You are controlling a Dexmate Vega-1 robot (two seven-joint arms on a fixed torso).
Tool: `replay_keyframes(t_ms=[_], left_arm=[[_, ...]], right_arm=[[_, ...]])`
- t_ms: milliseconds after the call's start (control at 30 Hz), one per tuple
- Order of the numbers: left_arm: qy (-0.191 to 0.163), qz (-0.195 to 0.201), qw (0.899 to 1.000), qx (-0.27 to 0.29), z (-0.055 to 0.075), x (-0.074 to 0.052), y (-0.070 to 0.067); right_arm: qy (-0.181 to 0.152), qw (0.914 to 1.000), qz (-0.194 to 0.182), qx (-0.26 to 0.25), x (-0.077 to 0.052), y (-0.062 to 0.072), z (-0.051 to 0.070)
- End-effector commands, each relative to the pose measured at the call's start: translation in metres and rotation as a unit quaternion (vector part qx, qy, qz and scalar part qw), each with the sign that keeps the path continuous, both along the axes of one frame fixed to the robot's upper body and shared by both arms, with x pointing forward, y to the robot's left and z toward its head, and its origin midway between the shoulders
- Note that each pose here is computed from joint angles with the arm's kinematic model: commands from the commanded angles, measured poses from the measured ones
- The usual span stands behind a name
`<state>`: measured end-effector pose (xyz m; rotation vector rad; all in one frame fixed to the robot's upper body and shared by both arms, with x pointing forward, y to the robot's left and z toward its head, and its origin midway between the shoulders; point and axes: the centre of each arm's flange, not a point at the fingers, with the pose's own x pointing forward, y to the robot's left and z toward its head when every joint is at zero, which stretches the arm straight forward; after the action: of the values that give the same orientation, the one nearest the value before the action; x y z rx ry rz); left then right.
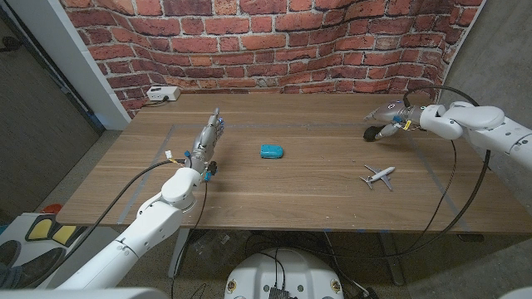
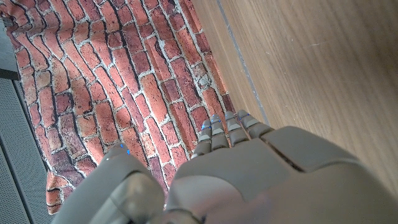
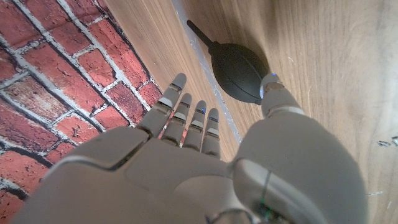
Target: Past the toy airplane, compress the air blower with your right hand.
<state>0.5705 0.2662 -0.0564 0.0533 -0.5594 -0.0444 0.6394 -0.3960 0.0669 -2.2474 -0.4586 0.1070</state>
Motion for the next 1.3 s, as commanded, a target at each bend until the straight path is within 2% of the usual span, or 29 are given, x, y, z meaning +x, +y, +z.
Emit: replay_keyframes(t_ms=[33,733,1033,1300], left_arm=[[0.006,0.004,1.0,0.001,-0.003,-0.003,-0.001],[0.016,-0.002,1.0,0.0,-0.006,0.004,-0.008],[0.015,-0.003,1.0,-0.005,-0.007,0.005,-0.008],[0.016,-0.005,1.0,-0.005,-0.008,0.006,-0.01]], right_arm=[[0.012,0.9999,0.001,-0.01,0.008,-0.001,-0.003],[0.019,0.9997,-0.014,-0.012,0.02,-0.009,-0.01],[0.014,0.9995,-0.021,0.016,0.025,-0.014,-0.012],[0.017,0.9994,-0.018,0.025,0.026,-0.013,-0.017]])
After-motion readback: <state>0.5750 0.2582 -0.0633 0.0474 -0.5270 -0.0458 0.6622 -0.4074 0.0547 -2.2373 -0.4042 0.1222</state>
